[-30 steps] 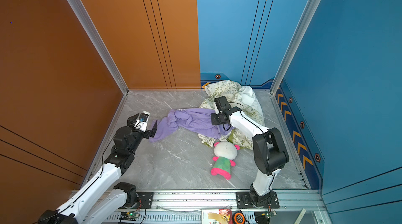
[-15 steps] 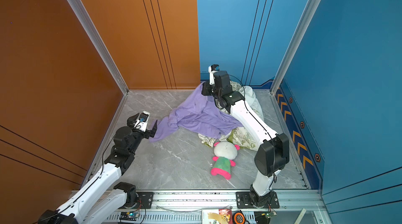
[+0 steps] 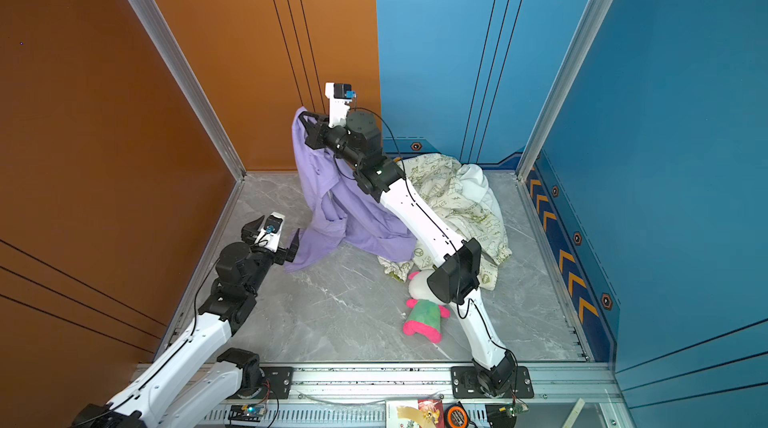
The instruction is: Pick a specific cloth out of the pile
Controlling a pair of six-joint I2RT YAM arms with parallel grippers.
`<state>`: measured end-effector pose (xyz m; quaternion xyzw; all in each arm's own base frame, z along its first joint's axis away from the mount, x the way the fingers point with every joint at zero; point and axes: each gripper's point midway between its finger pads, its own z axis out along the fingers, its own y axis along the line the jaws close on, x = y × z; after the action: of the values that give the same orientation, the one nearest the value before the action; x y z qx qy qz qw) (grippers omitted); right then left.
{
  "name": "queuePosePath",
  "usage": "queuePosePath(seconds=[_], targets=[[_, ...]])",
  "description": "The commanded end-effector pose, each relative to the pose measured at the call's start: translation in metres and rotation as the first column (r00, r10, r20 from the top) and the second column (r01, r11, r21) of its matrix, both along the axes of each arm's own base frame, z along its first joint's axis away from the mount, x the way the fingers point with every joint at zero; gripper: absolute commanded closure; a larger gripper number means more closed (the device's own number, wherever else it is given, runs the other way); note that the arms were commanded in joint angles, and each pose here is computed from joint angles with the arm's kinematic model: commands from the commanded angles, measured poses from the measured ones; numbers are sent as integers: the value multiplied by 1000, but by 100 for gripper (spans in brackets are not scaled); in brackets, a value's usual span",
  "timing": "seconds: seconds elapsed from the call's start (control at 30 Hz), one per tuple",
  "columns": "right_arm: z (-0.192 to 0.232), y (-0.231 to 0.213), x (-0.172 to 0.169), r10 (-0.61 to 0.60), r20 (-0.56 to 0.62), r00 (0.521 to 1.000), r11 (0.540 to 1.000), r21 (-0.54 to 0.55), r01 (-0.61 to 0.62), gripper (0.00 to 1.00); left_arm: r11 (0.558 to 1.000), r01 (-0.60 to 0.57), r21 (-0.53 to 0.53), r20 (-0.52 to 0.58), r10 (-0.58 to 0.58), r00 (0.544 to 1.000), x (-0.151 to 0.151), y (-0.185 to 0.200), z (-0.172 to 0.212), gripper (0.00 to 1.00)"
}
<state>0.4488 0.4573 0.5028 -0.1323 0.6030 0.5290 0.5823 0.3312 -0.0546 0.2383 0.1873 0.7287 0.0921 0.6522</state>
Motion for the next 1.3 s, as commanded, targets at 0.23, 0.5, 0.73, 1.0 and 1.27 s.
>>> queuePosePath(seconds=[0.23,0.5,0.73,1.0,1.27], targets=[[-68,23,-15,53,-61,997,960,-273,-67,100,1000,-16,12,12,16,1000,-2,2,0,2],[-241,-41,-10,-225,-242,944,712,-702,-10,84,1000,-16,13,11,16,1000,-2,2,-1,2],[-264,-122,0,-339,-406,848,751,-660,-15,31,1000,1,12,-5,-1,1000,-1,-2,-5,2],[-223,-155,-22,-335,-286,898,754,-653,73,6,996,90,2,-52,-90,995,2,-21,-16,2],[-190,-209,-59,-364,-180,914,785,-587,197,2,920,364,-145,-158,-384,910,2,-96,-21,2]])
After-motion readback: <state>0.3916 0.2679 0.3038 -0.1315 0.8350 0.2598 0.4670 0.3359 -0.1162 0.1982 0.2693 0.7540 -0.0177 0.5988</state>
